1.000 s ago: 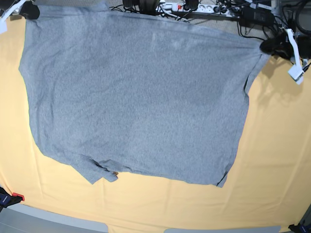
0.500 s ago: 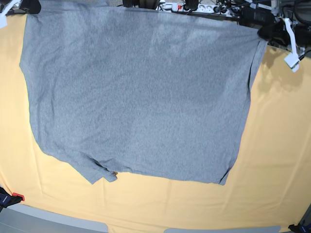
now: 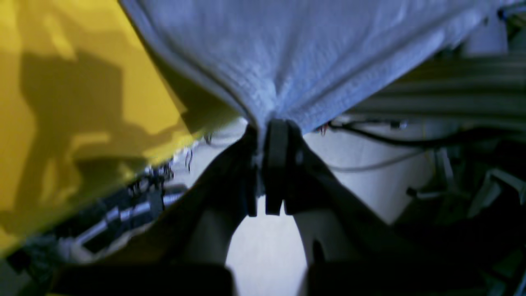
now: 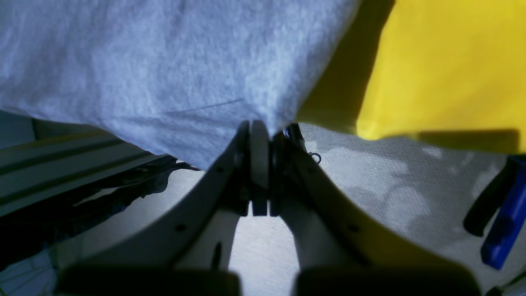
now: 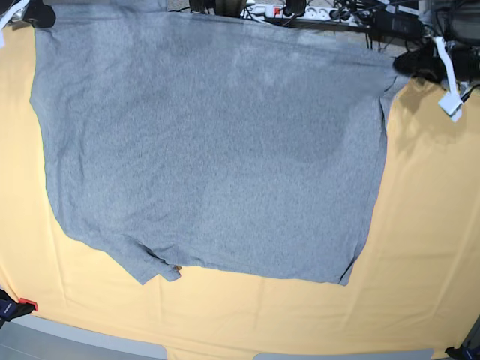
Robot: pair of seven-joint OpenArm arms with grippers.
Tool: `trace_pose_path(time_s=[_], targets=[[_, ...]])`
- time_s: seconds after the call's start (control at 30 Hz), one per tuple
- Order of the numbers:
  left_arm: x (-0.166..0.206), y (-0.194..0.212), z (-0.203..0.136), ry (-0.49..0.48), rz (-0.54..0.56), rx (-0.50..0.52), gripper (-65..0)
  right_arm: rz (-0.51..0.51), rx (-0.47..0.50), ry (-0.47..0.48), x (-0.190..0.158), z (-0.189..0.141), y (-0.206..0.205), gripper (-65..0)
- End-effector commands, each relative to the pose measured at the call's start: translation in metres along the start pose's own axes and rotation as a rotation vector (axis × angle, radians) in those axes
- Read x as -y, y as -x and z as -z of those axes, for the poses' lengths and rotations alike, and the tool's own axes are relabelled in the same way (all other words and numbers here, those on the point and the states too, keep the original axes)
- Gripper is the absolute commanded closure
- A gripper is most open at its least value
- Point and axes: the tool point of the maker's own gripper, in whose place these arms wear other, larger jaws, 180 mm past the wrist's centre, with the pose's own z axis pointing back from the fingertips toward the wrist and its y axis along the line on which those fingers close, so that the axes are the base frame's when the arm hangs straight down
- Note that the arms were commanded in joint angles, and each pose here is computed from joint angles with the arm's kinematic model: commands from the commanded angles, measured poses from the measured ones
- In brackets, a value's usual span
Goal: Layout the t-shirt on the table in an organized manner, then fold the t-shirt properly
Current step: 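Lift the shoulder edge with both grippers and stretch it taut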
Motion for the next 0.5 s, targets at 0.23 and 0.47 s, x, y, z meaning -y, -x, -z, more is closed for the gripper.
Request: trace_pose_path(time_s=[0.23,0.47], targets=[[-0.003,-0.043,-0.001,-0.012,0.062,0.152,0.0,-0.044,0.101,-0.019,-0.004,0.0,-0.033,0.0],[-0.006,-0.062,-0.005,-0.027,0.101,0.196,0.0,-0.067,0.171,-0.028,-0.005,0.005,-0.057,0.0]])
